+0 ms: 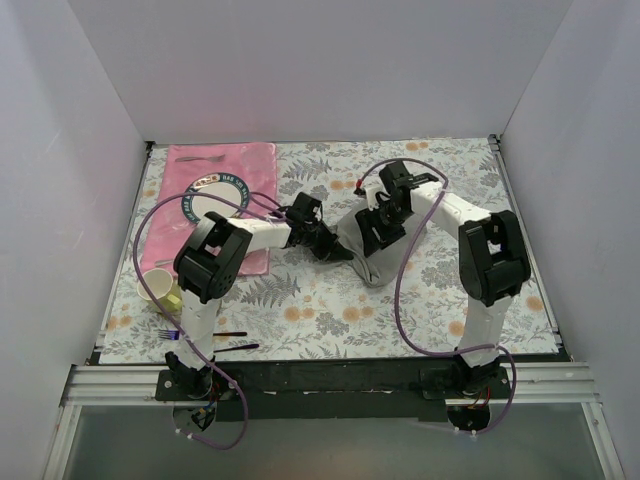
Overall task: Fold the napkin, place the utensils inside, and roll it up
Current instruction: Roll the napkin with the utensil
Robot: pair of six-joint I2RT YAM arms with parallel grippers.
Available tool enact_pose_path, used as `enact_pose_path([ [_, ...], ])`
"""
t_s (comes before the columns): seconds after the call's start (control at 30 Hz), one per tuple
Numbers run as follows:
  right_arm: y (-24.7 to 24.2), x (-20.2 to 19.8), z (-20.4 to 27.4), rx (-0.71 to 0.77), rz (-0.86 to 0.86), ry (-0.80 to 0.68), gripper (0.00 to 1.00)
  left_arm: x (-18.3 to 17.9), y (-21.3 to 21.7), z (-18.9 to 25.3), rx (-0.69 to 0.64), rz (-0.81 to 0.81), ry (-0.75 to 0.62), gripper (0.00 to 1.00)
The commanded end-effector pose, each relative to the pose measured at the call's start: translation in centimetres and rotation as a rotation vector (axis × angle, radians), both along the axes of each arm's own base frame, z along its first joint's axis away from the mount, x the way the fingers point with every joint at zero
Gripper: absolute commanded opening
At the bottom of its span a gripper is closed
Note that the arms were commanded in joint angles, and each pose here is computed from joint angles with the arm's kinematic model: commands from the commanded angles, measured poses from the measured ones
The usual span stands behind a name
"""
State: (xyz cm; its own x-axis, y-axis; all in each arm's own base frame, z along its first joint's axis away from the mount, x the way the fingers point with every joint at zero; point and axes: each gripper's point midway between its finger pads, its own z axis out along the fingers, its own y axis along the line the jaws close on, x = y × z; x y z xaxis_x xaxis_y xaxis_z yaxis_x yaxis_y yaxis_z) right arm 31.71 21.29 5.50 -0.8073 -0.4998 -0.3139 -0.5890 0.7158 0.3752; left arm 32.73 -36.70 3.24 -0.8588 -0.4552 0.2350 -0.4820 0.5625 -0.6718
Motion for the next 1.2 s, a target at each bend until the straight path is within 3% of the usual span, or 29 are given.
enact_pose_path([
  [0.0,-2.3,1.3,3.4,-0.168,0.027,-0.244,0.98,-1.6,1.9,-4.4,0.152,-0.005,0.078,0.0],
  [0.13,-0.1,-0.6,5.5,-0.084,0.099,-0.408,0.98,-1.5,2.0,-4.5,0.163,-0.009,0.092,0.0],
  [0.43,-0.5,-5.0,2.8,-0.154,0.251,-0.486,0.99,-1.9,2.1,-4.6,0.179,-0.021,0.137,0.0],
  [0.63,-1.7,-6.3,0.6,-0.215,0.3,-0.469,0.89,-2.1,2.3,-4.7,0.18,-0.021,0.149,0.0],
  [0.93,0.4,-5.5,0.0,-0.145,0.239,-0.428,0.71,-2.2,2.4,-4.9,0.18,-0.019,0.158,0.0],
  [1.17,-0.8,-4.8,-0.4,-0.097,0.118,-0.337,0.44,-2.1,2.3,-4.8,0.177,-0.019,0.159,0.0],
])
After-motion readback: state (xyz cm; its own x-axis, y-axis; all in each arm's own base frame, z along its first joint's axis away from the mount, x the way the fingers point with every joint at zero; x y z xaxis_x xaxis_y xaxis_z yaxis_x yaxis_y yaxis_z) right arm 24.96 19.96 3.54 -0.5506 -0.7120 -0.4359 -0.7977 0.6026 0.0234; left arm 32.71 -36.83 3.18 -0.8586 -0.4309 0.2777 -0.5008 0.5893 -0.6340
